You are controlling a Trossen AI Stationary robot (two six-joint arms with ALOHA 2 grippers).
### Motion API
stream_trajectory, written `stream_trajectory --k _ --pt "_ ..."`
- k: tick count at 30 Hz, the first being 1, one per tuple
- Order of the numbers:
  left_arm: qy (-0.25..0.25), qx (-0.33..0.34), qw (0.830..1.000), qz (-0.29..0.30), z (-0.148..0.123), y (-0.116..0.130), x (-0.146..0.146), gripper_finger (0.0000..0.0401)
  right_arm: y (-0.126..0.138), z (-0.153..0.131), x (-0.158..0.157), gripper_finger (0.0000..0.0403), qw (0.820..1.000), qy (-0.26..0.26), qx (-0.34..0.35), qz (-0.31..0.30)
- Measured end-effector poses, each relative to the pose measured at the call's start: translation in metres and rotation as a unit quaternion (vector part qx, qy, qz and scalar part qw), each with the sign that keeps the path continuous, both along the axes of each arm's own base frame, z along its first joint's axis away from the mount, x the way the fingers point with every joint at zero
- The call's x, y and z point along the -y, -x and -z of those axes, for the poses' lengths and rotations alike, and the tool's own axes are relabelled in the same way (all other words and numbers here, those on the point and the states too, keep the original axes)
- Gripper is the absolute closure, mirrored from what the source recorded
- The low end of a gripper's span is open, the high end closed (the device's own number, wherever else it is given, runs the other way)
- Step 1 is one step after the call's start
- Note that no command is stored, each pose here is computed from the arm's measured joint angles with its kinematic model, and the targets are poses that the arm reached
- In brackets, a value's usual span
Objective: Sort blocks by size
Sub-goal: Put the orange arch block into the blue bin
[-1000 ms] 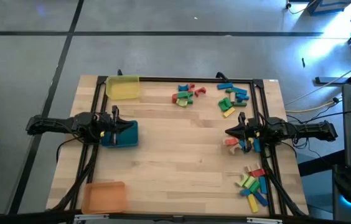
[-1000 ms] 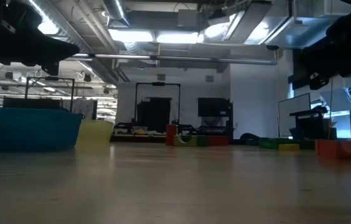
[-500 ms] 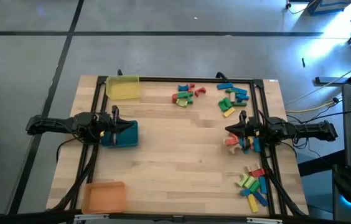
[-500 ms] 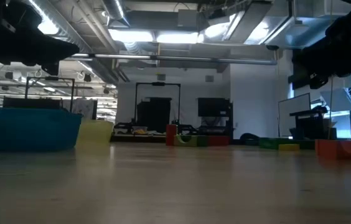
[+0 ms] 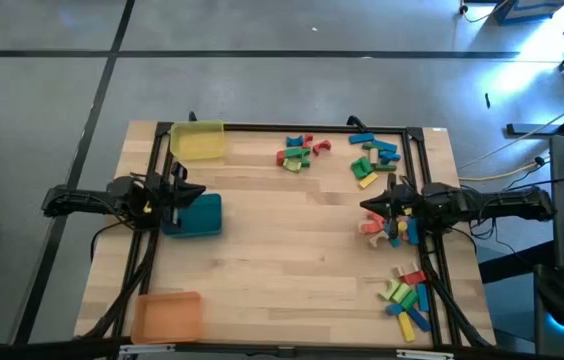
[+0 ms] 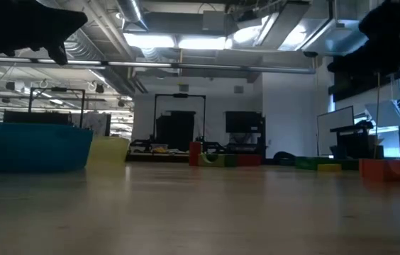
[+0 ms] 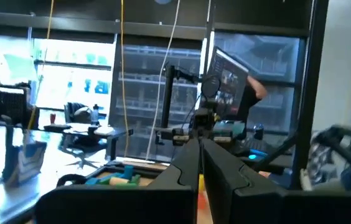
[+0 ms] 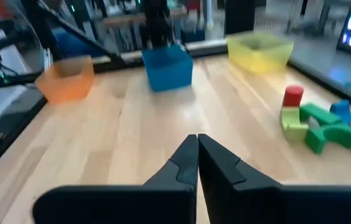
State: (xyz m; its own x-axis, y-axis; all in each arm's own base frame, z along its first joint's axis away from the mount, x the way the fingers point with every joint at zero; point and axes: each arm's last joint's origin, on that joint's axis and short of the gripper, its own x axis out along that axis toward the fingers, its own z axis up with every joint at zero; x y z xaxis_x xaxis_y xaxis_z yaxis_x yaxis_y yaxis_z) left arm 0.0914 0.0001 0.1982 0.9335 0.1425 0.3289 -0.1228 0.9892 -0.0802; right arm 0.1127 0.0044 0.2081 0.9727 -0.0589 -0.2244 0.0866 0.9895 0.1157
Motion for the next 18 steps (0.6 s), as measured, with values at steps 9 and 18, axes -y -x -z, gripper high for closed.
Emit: stream_trajectory --k 9,18 --pt "-0.011 -0.018 0.999 -0.032 0.002 -0.003 -0.001 0.0396 -0.022 -0.029 -0.002 0.0388 0.981 -0.015 -0.195 0.012" --pt "-0.037 -0.059 0.997 -0.038 0.005 -0.019 0.0 0.0396 -0.042 -0.022 -0.005 0.0388 0.915 -0.056 -0.398 0.011"
